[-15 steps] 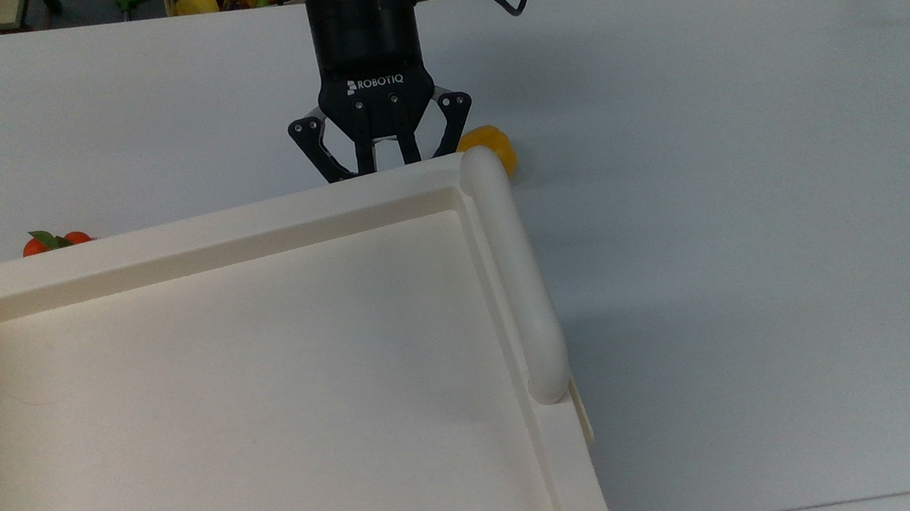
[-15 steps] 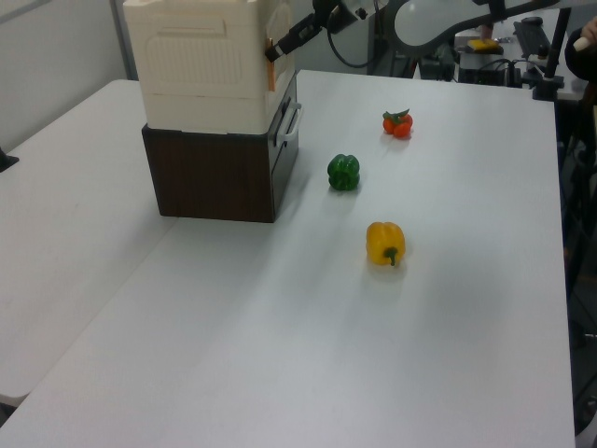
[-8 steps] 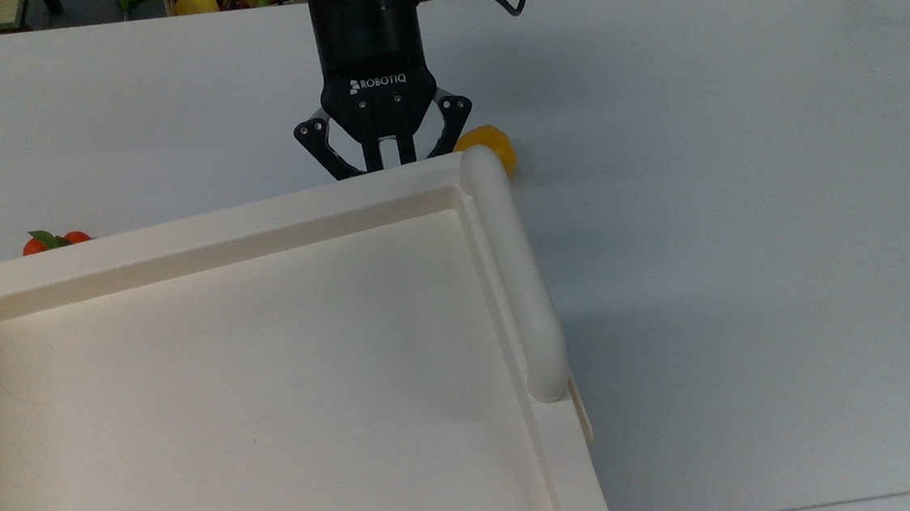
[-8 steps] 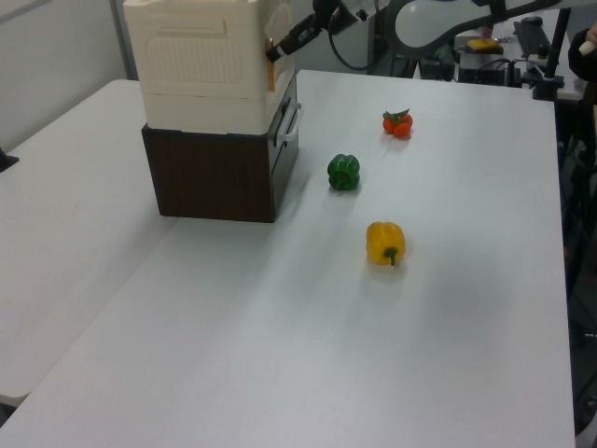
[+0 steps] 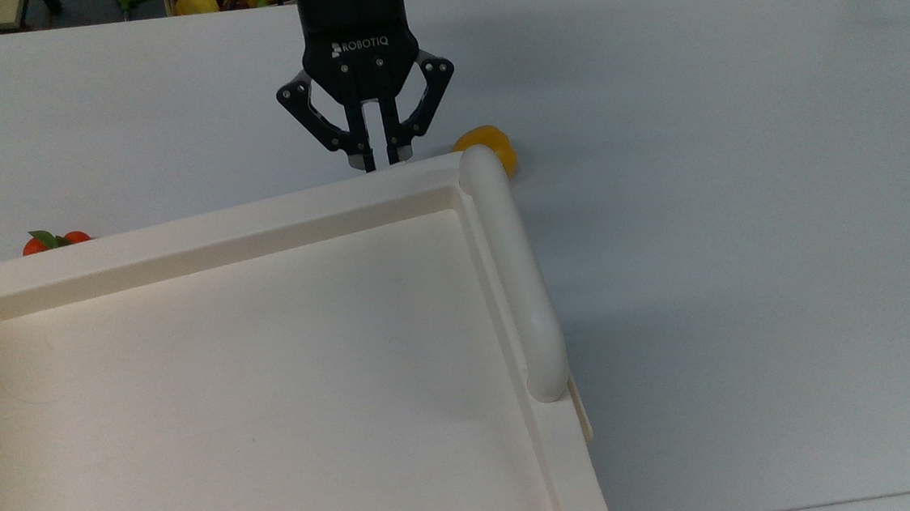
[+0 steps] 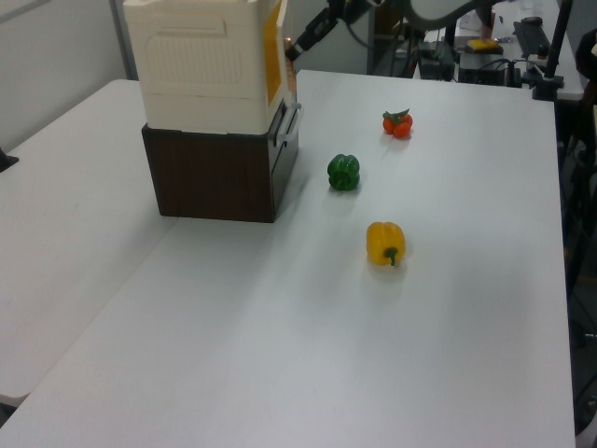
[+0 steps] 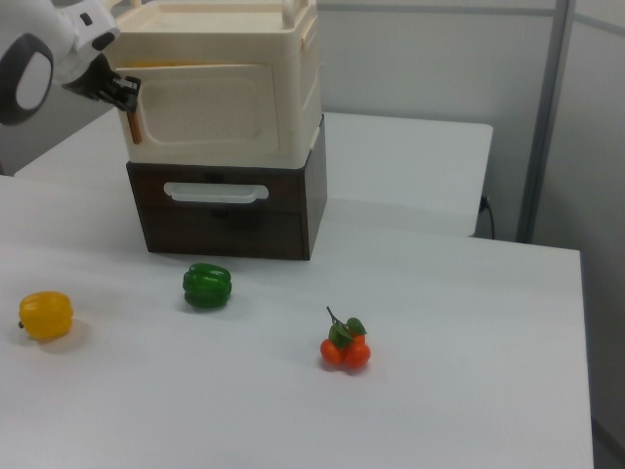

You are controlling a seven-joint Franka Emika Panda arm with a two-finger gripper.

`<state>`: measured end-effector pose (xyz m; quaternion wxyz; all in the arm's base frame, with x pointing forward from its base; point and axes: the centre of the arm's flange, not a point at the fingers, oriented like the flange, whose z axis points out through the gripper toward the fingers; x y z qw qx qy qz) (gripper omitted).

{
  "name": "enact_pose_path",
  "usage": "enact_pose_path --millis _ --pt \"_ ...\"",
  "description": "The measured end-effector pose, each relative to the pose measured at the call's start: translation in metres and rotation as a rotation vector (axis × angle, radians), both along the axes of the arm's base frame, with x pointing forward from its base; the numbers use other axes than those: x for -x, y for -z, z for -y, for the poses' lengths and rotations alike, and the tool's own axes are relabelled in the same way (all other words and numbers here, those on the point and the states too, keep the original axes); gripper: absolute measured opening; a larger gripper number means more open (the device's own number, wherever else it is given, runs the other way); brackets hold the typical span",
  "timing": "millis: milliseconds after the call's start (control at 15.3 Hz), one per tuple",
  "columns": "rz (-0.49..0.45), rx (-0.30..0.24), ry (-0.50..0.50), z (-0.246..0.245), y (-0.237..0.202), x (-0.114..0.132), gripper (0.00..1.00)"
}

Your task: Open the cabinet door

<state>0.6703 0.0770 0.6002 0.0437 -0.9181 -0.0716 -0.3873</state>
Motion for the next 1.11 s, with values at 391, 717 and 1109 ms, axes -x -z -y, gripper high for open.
enact_pose_path --millis 391,717,1109 --pt "-0.169 0.013 0.020 0.029 -0.017 0.027 0.14" --pt "-0.280 0.006 0.057 0.060 -0.022 0.046 0.14" --pt "-0.426 -0.006 0.152 0.140 -0.007 0.065 0.05"
